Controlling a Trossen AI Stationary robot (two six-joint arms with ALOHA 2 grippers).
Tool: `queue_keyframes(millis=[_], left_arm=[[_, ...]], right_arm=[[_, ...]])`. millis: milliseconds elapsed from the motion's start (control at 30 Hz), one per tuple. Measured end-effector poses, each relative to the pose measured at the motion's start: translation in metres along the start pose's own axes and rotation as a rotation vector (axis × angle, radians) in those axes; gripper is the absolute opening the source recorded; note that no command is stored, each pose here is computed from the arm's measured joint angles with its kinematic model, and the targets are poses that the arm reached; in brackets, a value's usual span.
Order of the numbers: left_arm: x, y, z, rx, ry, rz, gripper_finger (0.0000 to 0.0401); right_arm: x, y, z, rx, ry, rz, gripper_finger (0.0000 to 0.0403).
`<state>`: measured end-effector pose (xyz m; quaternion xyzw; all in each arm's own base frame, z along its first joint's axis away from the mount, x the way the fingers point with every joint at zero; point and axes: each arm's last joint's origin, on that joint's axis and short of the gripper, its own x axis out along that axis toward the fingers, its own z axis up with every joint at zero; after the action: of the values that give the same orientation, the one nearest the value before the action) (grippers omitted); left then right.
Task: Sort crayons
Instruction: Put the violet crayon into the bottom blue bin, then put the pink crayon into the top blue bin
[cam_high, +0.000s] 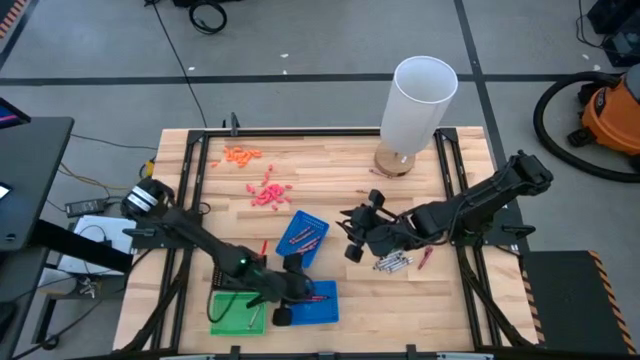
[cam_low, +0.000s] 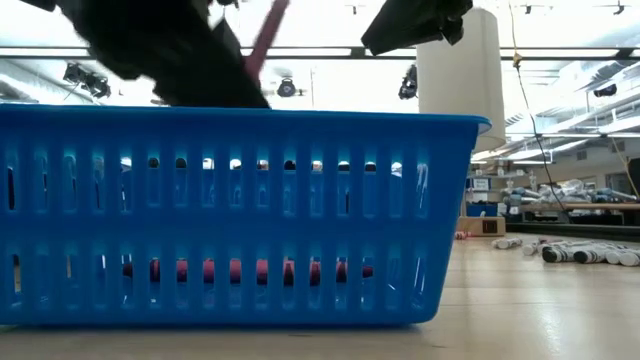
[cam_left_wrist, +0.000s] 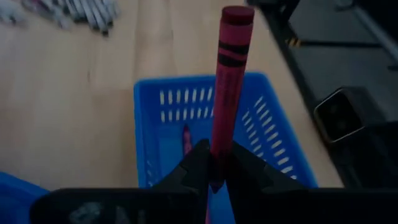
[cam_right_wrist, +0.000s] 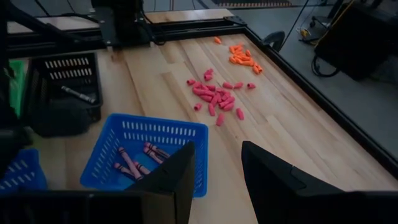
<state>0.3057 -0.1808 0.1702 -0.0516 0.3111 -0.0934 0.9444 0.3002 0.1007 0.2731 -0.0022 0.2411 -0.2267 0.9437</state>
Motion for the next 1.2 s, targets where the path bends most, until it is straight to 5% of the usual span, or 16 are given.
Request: queue_keyframes(millis=[500,800,1200], left_arm=[[0.012,-0.001,-0.010,-0.021,0.188,-0.066,0.0049],[0.012,-0.001,-0.011,-0.017,0.203,-0.065,0.0096],[0.003,-0.001,-0.006,0.092,0.189,-0.076,0.0125]], right_arm=[[-0.005,0.005,0.000,-0.018,-0.023,0.004,0.0139],[-0.005,0.005,-0.001,-0.025,-0.016,0.002,0.0139],[-0.004,-0.014,-0.030,-0.027,0.282,-0.063,0.0139]])
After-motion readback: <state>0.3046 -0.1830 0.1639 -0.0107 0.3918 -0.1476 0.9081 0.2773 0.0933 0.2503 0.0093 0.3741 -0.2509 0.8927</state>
